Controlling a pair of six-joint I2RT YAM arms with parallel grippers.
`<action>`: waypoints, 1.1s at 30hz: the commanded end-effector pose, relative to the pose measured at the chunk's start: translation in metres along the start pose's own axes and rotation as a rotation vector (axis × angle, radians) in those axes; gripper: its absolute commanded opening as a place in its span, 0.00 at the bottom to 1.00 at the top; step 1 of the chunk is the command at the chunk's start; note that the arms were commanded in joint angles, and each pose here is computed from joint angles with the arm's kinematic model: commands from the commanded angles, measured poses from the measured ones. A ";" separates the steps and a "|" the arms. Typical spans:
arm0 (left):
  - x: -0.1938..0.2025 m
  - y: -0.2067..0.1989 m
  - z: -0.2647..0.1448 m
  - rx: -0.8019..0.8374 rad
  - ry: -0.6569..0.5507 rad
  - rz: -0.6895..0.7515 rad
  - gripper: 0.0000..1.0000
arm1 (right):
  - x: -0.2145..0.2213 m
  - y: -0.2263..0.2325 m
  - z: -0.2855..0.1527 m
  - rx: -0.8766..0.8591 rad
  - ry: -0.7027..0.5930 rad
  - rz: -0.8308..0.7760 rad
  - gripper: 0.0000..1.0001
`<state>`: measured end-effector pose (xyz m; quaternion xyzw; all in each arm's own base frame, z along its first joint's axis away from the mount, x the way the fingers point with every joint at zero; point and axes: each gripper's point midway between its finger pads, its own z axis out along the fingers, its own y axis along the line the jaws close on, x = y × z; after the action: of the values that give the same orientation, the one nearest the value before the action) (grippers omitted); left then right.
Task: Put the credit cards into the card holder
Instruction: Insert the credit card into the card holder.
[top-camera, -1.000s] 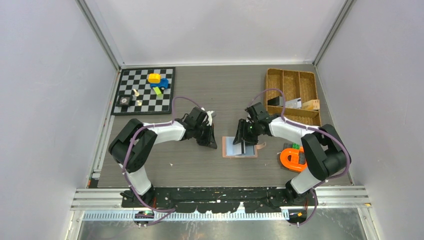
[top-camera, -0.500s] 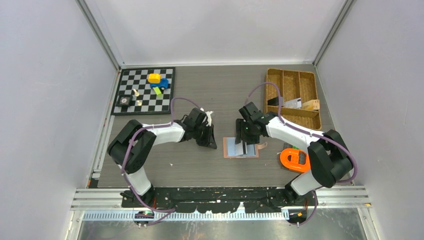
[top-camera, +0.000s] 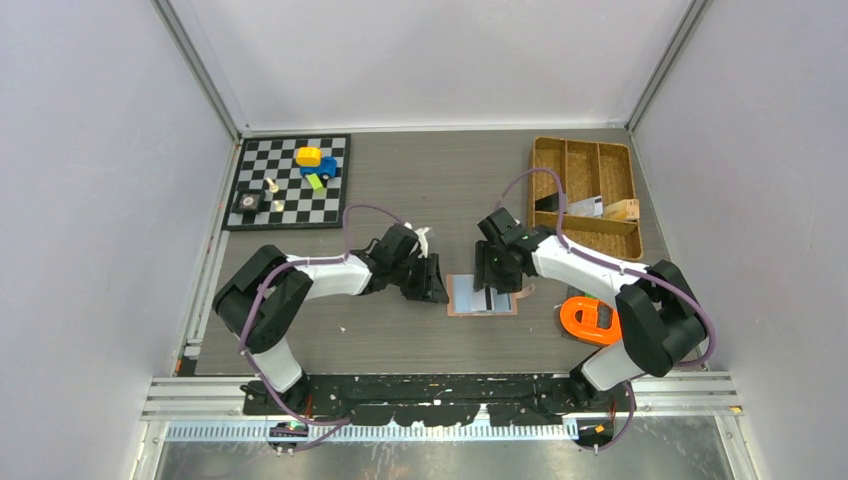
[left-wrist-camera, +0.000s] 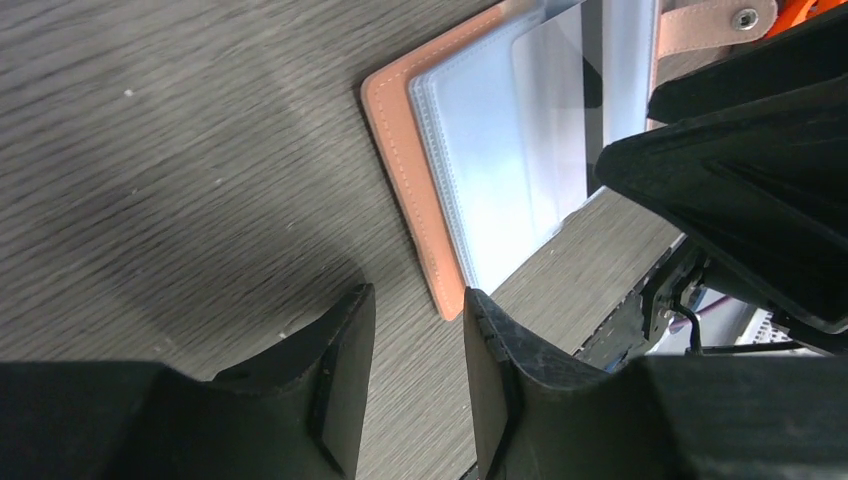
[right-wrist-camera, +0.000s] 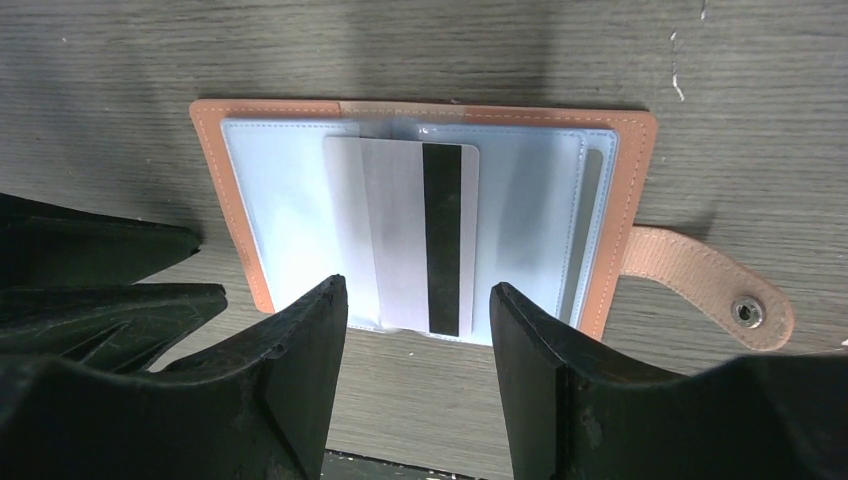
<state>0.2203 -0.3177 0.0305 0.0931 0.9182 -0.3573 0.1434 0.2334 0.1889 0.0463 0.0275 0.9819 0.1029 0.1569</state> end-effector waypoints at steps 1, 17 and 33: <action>0.010 0.008 0.013 -0.003 0.015 -0.040 0.41 | -0.003 0.008 0.001 -0.030 -0.023 0.038 0.60; 0.019 0.020 0.032 -0.011 0.044 -0.062 0.18 | 0.012 0.014 0.019 -0.059 0.043 0.069 0.55; 0.022 0.027 0.036 -0.031 0.046 -0.068 0.00 | 0.006 0.039 0.020 -0.141 0.014 0.017 0.49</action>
<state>0.2275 -0.3425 0.0205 0.0736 0.9015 -0.4047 0.1344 0.2263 0.2171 0.0265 0.0323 0.9796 0.1491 0.1309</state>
